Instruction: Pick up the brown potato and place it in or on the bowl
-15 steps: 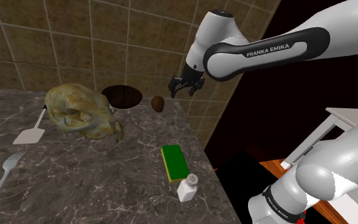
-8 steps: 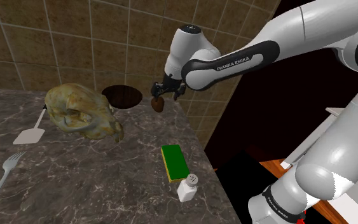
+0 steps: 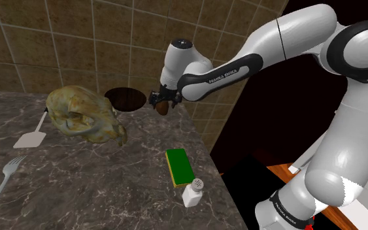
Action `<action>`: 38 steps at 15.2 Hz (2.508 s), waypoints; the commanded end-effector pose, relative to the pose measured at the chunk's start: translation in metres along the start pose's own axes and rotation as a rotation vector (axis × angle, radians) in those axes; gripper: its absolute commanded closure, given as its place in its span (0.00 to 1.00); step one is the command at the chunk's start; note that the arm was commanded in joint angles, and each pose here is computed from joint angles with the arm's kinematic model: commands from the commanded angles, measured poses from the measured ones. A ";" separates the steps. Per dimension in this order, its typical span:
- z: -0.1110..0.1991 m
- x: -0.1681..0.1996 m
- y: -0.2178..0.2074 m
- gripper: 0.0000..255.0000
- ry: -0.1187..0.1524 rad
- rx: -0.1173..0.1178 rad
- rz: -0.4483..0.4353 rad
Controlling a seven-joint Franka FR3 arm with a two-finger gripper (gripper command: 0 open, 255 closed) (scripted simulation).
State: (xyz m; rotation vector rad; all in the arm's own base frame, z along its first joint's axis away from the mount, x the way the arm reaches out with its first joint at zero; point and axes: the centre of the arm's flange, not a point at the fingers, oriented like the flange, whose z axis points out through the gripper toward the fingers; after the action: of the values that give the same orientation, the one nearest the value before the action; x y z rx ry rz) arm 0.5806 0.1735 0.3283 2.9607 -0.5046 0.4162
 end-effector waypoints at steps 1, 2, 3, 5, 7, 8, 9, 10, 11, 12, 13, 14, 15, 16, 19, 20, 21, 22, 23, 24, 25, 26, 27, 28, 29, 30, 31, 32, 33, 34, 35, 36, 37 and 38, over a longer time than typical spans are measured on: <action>0.010 0.001 0.000 0.00 0.000 0.000 0.000; 0.013 0.001 0.000 0.00 0.000 0.000 0.000; 0.013 0.001 0.000 0.00 0.000 0.000 0.000; 0.013 0.001 0.000 0.00 0.000 0.000 0.000; 0.013 0.001 0.000 0.00 0.000 0.000 0.000; 0.013 0.001 0.000 0.00 0.000 0.000 0.000; 0.013 0.001 0.000 0.00 0.000 0.000 0.000; 0.013 0.001 0.000 1.00 0.000 0.000 0.000; 0.013 0.001 0.000 1.00 0.000 0.000 0.000; 0.013 0.001 0.000 1.00 0.000 0.000 0.000; 0.013 0.001 0.000 1.00 0.000 0.000 0.000; 0.013 0.001 0.000 1.00 0.000 0.000 0.000; 0.013 0.001 0.000 1.00 0.000 0.000 0.000; 0.013 0.001 0.000 1.00 0.000 0.000 0.000; 0.013 0.001 0.000 1.00 0.000 0.000 0.000; 0.008 0.002 0.000 1.00 0.000 0.000 0.000; 0.003 0.004 0.000 1.00 0.000 0.000 0.000; -0.002 0.005 0.001 1.00 0.000 0.000 0.000; -0.007 0.007 0.001 1.00 0.000 0.000 0.000; -0.012 0.008 0.001 1.00 0.000 0.000 0.000; -0.018 0.010 0.002 1.00 0.000 0.000 0.000; -0.023 0.011 0.002 1.00 0.000 0.000 0.000; -0.028 0.013 0.002 1.00 0.000 0.000 0.000; -0.033 0.014 0.003 1.00 0.000 0.000 0.000; -0.038 0.016 0.003 1.00 0.000 0.000 0.000; -0.043 0.017 0.003 1.00 0.000 0.000 0.000; -0.048 0.019 0.004 1.00 0.000 0.000 0.000; -0.053 0.020 0.004 1.00 0.000 0.000 0.000; -0.058 0.022 0.004 1.00 0.000 0.000 0.000; -0.063 0.023 0.004 1.00 0.000 0.000 0.000; -0.068 0.025 0.005 1.00 0.000 0.000 0.000; -0.073 0.026 0.005 1.00 0.000 0.000 0.000; -0.078 0.028 0.005 1.00 0.000 0.000 0.000; -0.083 0.030 0.006 1.00 0.000 0.000 0.000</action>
State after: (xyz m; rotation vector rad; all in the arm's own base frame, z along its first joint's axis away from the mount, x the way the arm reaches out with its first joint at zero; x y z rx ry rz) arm 0.5844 0.1713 0.4114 2.9604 -0.5052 0.4173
